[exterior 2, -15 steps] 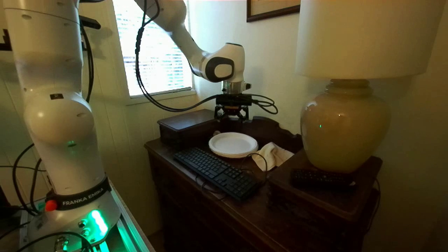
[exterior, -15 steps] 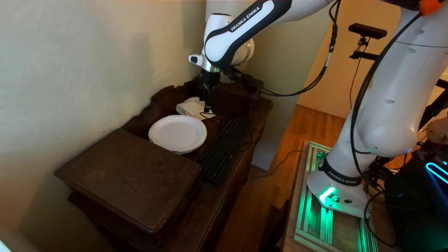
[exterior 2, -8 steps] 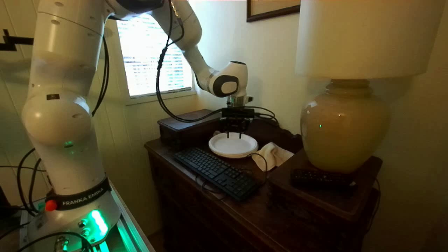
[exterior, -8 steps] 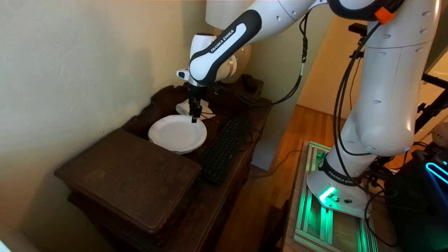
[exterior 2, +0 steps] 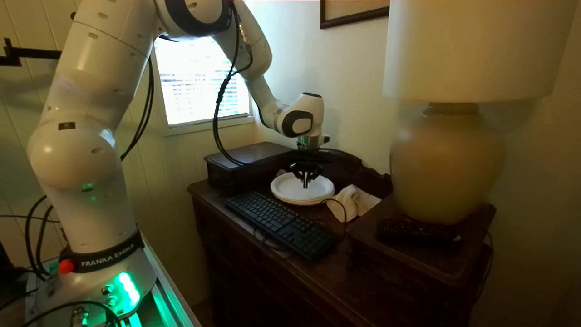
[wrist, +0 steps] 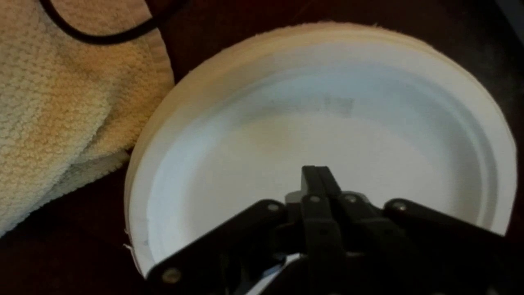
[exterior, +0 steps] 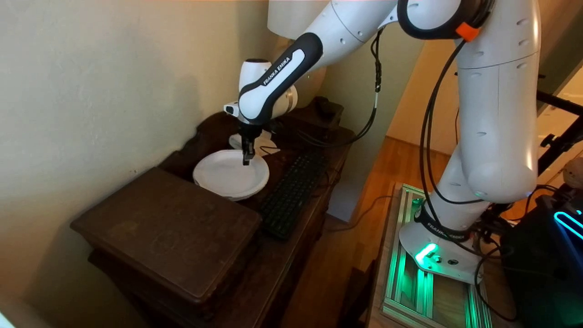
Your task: Push the white plates to the right.
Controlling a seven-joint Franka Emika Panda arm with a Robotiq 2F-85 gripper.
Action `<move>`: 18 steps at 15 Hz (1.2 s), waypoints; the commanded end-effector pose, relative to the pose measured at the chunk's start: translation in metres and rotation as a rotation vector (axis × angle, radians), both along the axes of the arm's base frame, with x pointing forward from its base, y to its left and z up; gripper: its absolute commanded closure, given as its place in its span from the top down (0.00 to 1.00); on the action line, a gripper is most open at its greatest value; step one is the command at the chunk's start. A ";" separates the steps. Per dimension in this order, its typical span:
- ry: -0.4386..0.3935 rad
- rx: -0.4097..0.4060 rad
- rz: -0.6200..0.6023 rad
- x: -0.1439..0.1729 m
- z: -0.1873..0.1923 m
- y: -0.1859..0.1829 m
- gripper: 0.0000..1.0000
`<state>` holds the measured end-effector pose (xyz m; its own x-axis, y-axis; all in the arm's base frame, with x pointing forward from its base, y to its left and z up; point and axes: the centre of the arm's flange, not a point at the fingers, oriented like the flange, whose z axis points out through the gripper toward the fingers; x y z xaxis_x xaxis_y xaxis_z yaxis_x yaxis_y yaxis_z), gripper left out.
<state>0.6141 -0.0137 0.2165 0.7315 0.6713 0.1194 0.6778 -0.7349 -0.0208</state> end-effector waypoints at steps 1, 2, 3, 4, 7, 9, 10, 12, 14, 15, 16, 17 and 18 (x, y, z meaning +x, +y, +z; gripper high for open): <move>0.017 -0.041 -0.039 0.005 -0.014 -0.013 0.00; 0.023 -0.043 -0.047 0.002 -0.018 -0.018 0.02; 0.028 -0.050 -0.057 0.001 -0.022 -0.022 0.03; 0.037 -0.058 -0.065 0.000 -0.024 -0.027 0.02; 0.052 -0.075 -0.079 -0.004 -0.028 -0.037 0.02; 0.062 -0.090 -0.076 -0.007 -0.030 -0.042 0.02; 0.068 -0.100 -0.072 -0.008 -0.030 -0.045 0.02; 0.073 -0.114 -0.071 -0.010 -0.030 -0.050 0.02; 0.071 -0.126 -0.072 -0.012 -0.028 -0.055 0.02; 0.073 -0.136 -0.069 -0.013 -0.027 -0.057 0.02; 0.073 -0.147 -0.067 -0.013 -0.026 -0.059 0.02; 0.072 -0.149 -0.068 -0.014 -0.026 -0.061 0.02; 0.070 -0.151 -0.069 -0.014 -0.025 -0.061 0.02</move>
<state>0.6043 -0.0705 0.1884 0.7766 0.6300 -0.0071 0.6298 -0.7760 0.0338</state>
